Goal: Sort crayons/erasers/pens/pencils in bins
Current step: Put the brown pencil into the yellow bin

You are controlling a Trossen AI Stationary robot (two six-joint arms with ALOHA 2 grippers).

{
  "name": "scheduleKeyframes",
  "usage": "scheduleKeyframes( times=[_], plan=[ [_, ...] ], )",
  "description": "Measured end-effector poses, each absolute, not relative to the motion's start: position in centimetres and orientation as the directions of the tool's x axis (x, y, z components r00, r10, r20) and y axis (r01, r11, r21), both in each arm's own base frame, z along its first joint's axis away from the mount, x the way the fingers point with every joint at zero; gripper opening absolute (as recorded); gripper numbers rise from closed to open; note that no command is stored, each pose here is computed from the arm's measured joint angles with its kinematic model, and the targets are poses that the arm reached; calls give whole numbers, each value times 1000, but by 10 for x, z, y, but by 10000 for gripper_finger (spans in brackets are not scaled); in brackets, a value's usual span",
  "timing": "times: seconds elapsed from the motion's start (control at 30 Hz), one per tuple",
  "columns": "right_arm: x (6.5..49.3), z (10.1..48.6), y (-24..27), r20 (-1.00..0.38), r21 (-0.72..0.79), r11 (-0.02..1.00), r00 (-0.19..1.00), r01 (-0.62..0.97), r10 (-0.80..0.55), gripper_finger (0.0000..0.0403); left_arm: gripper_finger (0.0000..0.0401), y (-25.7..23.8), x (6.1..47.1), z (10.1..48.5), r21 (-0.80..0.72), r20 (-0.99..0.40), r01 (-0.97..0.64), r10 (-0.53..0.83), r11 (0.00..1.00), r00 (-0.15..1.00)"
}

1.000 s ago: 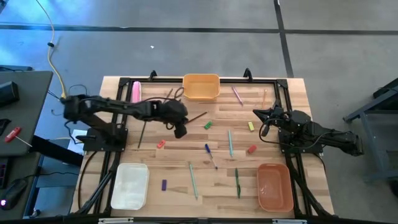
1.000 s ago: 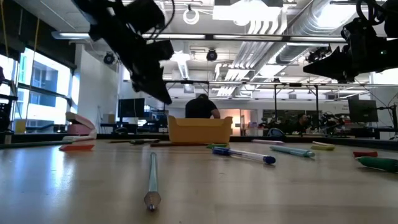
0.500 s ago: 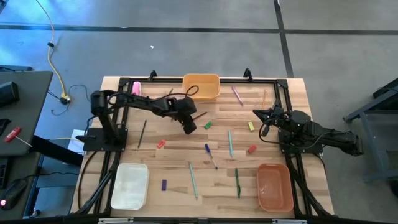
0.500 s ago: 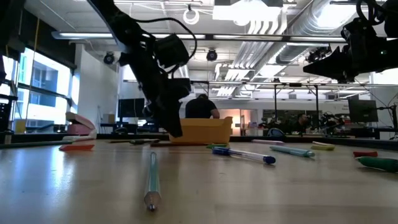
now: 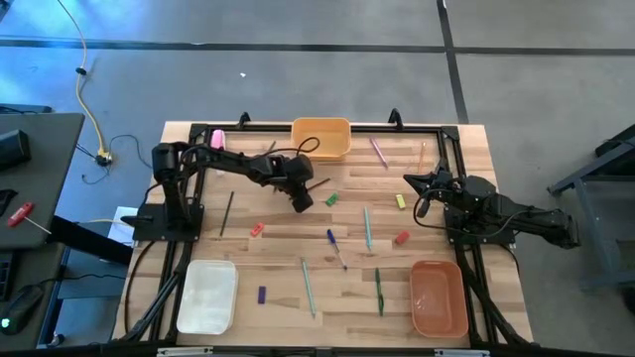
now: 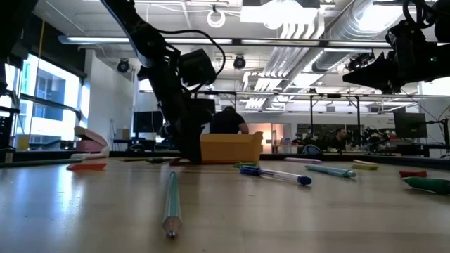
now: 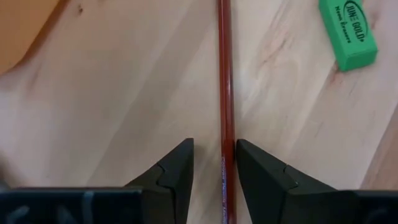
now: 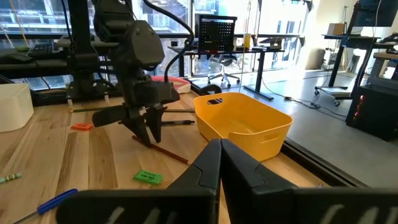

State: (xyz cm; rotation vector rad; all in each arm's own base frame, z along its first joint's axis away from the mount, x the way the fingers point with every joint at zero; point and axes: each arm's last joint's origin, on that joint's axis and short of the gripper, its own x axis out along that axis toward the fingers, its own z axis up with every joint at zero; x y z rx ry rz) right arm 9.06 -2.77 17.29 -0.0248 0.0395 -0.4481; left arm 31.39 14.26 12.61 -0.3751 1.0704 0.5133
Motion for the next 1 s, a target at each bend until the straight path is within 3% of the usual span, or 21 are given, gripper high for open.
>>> scheduleKeyframes(
  times=[0.27, 1.0],
  plan=[
    [91, 173, -28, -33, -33, 901, 900, 433, -434, 0, 67, 141, 313, 124, -73, -911, -527, 158, 846, 380],
    [91, 173, -28, -33, -33, 901, 900, 433, -434, 0, 11, 135, 314, 120, -94, -924, -477, 102, 874, 369]
  ],
)
